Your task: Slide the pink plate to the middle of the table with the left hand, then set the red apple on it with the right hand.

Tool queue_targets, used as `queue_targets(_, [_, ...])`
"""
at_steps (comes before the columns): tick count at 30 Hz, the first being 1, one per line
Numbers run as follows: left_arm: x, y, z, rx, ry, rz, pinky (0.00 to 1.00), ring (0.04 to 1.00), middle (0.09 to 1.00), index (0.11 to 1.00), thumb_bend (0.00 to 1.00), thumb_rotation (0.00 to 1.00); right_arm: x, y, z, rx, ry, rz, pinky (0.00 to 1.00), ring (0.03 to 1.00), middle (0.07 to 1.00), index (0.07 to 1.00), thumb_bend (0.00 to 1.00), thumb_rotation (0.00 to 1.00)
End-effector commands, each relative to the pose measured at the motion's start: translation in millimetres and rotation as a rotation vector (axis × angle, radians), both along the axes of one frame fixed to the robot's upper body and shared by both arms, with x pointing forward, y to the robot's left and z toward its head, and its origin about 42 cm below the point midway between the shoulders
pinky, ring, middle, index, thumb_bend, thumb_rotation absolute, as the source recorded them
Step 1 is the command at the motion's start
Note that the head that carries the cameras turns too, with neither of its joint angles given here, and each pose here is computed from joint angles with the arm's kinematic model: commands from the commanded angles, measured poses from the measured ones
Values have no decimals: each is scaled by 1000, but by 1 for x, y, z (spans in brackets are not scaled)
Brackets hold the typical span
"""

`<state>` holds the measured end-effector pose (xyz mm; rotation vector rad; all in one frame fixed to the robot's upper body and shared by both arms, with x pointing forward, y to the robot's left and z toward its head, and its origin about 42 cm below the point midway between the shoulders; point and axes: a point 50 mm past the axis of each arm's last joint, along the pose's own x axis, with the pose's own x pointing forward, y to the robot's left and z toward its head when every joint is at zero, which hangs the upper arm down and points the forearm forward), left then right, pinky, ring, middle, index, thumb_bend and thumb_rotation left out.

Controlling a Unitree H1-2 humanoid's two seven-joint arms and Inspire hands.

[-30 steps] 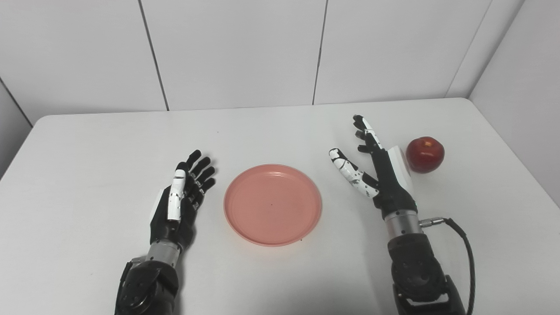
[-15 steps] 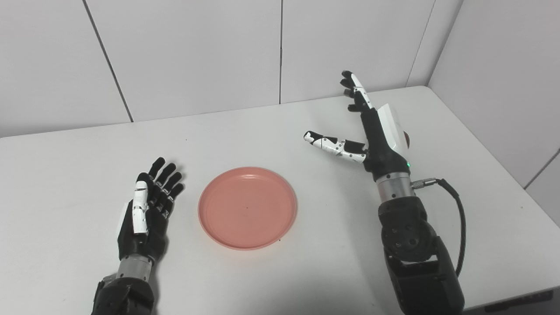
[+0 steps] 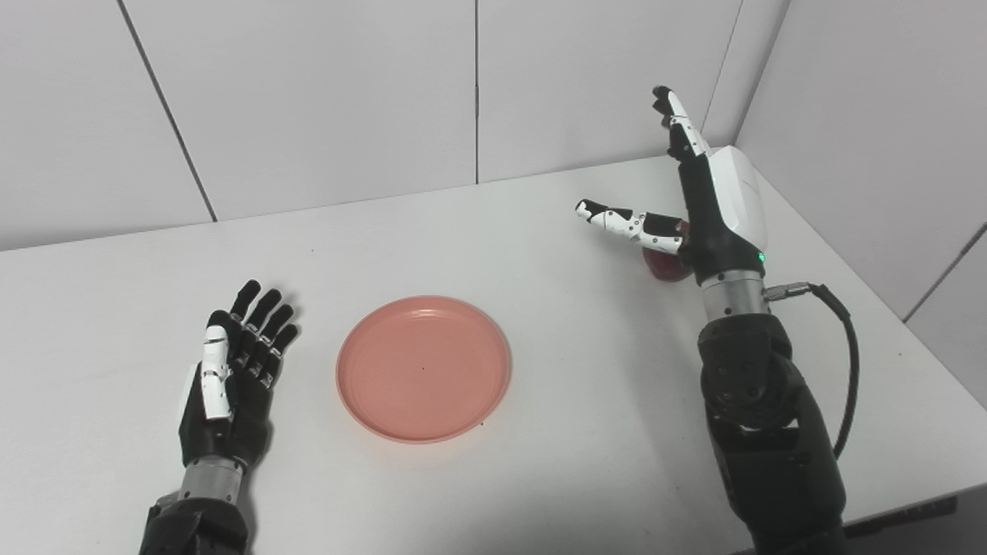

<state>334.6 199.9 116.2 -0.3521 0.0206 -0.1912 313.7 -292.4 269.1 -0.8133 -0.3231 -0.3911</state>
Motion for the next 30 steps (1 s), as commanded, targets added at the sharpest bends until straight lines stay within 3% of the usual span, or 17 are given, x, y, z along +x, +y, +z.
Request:
queue_targets(1, [0,2,-8,1,33,-3,927,913,918,903,381,1000,3,-7,24,-29,-61,-33,818,902,931,952,1000,439])
queue_targets(14, [3,5,-11,-8,41,5,925,910,917,904,393,1000,5,-47,29,-94,56,-108,870,960,995,1000,1000,366])
queue_targets(23, [2,6,-12,7,43,10,917,902,910,897,391,1000,6,-65,18,-114,162,-151,858,965,1000,1000,1000,425])
queue_targets(30, [2,6,-12,8,46,13,923,908,917,902,386,1000,10,-76,5,-119,231,-170,777,929,995,1000,1000,467])
